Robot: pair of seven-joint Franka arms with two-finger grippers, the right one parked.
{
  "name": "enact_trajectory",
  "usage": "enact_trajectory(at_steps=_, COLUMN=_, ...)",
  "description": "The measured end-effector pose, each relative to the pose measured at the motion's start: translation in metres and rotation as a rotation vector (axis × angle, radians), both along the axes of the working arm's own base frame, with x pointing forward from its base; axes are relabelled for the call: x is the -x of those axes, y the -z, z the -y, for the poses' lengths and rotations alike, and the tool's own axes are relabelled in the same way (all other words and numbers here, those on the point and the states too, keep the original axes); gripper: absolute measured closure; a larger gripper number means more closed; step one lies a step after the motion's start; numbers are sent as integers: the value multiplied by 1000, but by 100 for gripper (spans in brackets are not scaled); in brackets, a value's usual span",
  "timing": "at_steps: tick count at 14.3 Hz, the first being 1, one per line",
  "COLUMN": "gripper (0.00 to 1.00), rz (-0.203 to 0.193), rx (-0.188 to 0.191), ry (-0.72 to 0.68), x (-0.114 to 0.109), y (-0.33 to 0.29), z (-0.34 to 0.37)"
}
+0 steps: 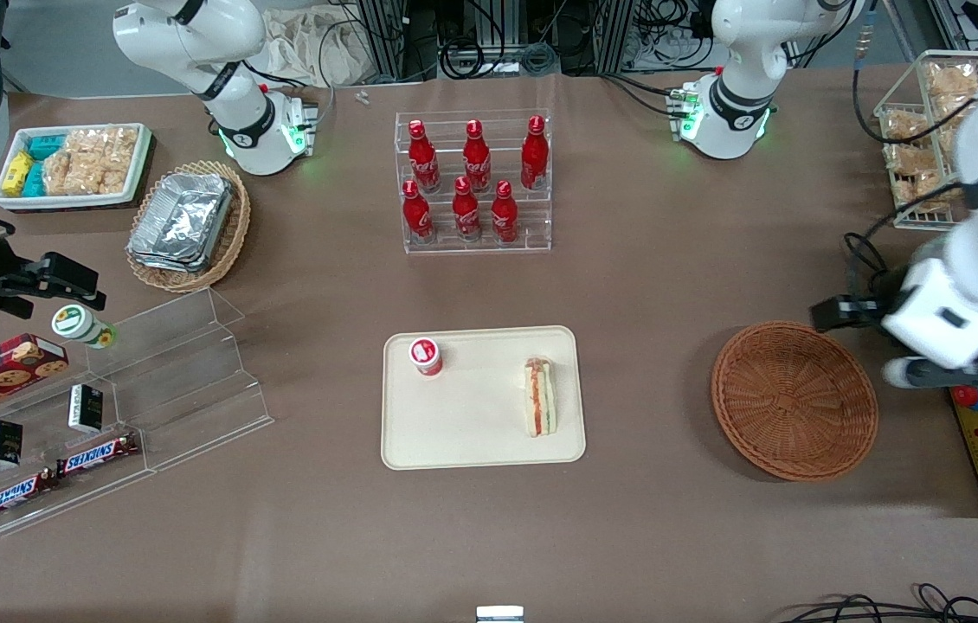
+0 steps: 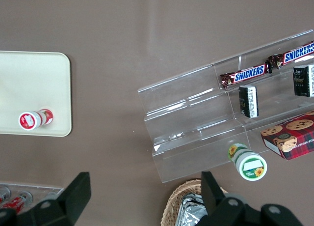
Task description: Place sandwich from basket to tray
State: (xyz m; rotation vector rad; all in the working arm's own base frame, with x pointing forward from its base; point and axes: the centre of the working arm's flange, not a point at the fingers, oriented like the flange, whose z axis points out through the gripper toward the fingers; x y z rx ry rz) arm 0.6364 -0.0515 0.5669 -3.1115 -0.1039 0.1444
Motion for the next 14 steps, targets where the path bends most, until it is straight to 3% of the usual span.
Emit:
enact_trajectory(at_steps=3, gripper=0, rz=-28, rx=1, ry=-14, x=0, y=8, z=-19)
enact_trajectory(at_steps=9, gripper=0, rz=-28, rx=-11, ry=-1, x=1, y=9, z=-19)
enact_trajectory(at_steps=14, gripper=0, rz=-45, rx=-34, ry=129, x=-1, y=13, z=-48)
